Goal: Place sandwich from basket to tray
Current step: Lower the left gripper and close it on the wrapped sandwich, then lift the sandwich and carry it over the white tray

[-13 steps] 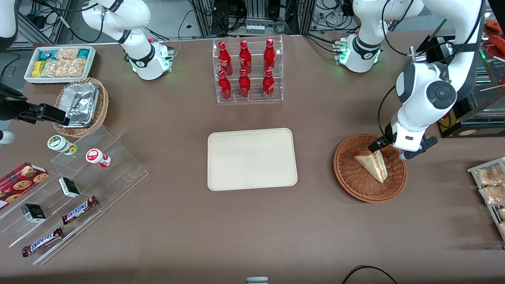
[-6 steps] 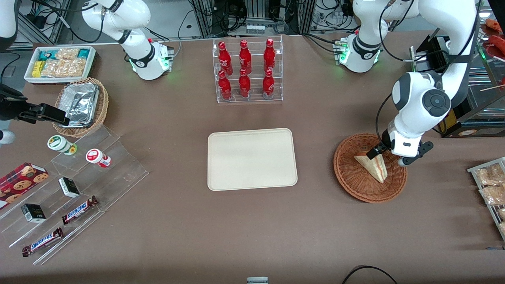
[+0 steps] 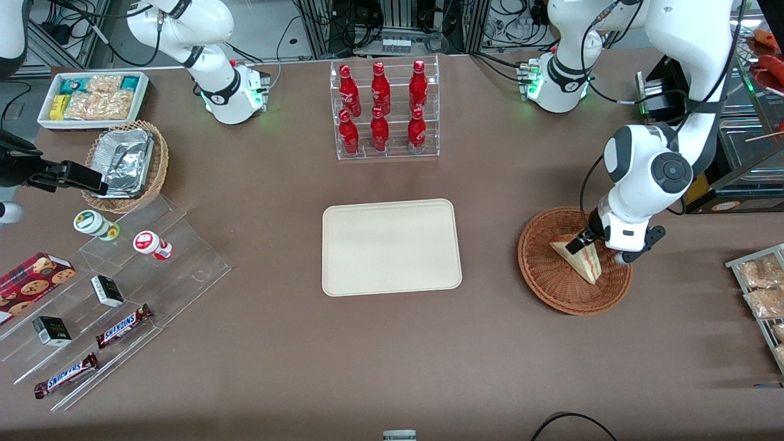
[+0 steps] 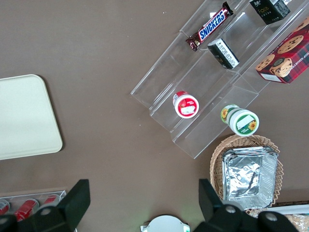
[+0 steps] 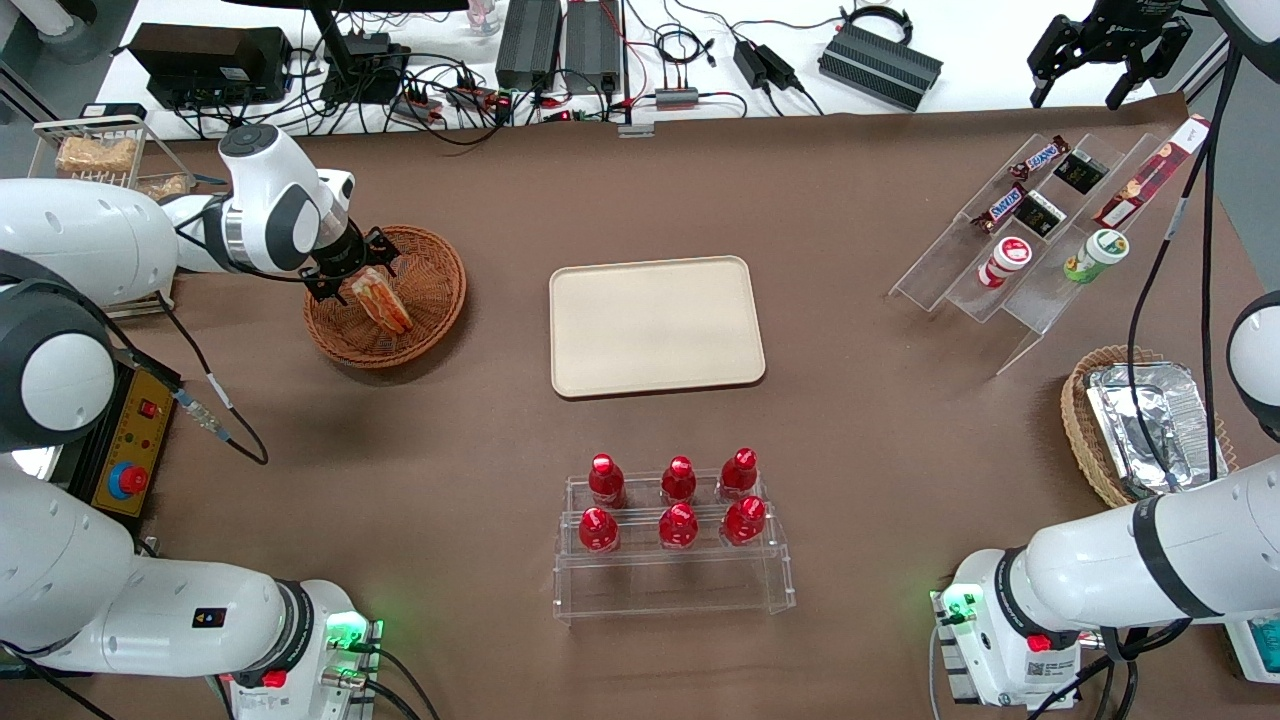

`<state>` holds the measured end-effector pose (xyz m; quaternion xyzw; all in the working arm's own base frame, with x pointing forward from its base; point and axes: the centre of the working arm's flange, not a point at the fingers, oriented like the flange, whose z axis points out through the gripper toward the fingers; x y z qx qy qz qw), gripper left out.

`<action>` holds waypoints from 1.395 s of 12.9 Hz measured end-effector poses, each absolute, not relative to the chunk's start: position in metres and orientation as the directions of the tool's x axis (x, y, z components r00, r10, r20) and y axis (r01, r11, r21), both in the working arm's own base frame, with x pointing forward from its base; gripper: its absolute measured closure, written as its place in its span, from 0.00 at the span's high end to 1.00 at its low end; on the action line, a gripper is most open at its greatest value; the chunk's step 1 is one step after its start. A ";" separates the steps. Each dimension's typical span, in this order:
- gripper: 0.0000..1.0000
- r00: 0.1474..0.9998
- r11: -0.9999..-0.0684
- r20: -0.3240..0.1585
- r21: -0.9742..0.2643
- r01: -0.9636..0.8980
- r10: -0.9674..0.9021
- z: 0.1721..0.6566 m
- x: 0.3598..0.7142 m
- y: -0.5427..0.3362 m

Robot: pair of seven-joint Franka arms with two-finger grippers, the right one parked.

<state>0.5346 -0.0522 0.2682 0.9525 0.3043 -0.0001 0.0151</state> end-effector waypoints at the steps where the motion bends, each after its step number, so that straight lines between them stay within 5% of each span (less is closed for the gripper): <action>1: 1.00 0.814 -0.814 -0.014 0.025 0.581 0.581 0.263 0.535 -0.052; 4: 0.93 0.802 -0.802 -0.024 0.016 0.597 0.597 0.252 0.534 -0.051; 9: 0.39 0.807 -0.808 -0.055 -0.008 0.589 0.588 0.261 0.540 -0.056; 14: 0.18 0.885 -0.897 -0.144 -0.052 0.439 0.442 0.331 0.572 -0.094; 18: 0.16 0.948 -0.958 -0.144 -0.044 0.282 0.285 0.339 0.557 -0.177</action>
